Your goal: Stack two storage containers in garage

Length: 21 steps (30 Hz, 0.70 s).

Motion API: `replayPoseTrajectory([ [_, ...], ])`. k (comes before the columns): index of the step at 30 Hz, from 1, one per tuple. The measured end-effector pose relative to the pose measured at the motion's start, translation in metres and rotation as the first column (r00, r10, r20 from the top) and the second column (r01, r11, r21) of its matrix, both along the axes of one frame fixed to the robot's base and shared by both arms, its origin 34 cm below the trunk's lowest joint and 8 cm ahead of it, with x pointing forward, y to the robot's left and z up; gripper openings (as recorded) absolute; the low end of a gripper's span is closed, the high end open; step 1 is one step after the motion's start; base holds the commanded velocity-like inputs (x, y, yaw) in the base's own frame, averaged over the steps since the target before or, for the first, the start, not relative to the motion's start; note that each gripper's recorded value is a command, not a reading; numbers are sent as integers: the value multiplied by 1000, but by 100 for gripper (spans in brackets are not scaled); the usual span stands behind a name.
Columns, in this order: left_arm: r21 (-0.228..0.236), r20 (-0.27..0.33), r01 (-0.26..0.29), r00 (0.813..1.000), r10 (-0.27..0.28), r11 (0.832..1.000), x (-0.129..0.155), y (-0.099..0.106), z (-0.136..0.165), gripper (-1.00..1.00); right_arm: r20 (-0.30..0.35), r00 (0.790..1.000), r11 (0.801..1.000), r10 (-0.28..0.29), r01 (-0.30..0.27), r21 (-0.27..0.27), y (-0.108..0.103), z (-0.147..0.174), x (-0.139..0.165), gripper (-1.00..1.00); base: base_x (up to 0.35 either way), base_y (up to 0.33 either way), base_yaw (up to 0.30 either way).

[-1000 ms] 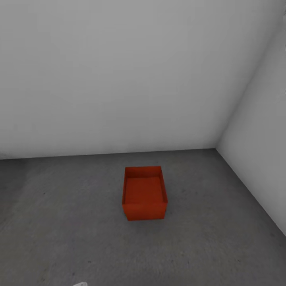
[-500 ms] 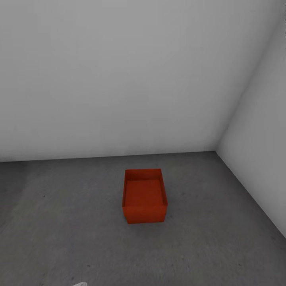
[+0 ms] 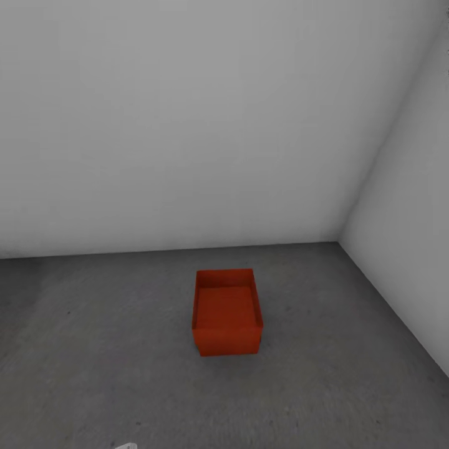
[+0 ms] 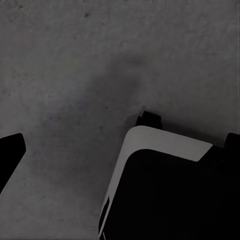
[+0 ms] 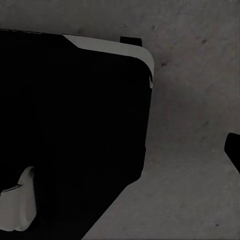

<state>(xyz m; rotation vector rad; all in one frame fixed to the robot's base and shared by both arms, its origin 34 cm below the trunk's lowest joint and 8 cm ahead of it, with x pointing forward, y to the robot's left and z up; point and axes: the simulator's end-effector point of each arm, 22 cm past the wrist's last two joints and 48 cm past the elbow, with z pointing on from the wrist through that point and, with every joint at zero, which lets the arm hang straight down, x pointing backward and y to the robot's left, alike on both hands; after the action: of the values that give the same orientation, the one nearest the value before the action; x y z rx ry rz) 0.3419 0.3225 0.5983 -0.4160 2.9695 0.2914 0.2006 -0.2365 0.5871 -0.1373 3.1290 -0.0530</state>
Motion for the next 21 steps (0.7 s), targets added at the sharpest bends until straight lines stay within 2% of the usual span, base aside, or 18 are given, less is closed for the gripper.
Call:
replayPoseTrajectory([
  [21, 0, 34, 0, 999, 0, 1000, 13, 0, 8, 100, 28, 1000, 1000, 0, 0, -1, 1, 3, 12, 100, 0, 0, 0],
])
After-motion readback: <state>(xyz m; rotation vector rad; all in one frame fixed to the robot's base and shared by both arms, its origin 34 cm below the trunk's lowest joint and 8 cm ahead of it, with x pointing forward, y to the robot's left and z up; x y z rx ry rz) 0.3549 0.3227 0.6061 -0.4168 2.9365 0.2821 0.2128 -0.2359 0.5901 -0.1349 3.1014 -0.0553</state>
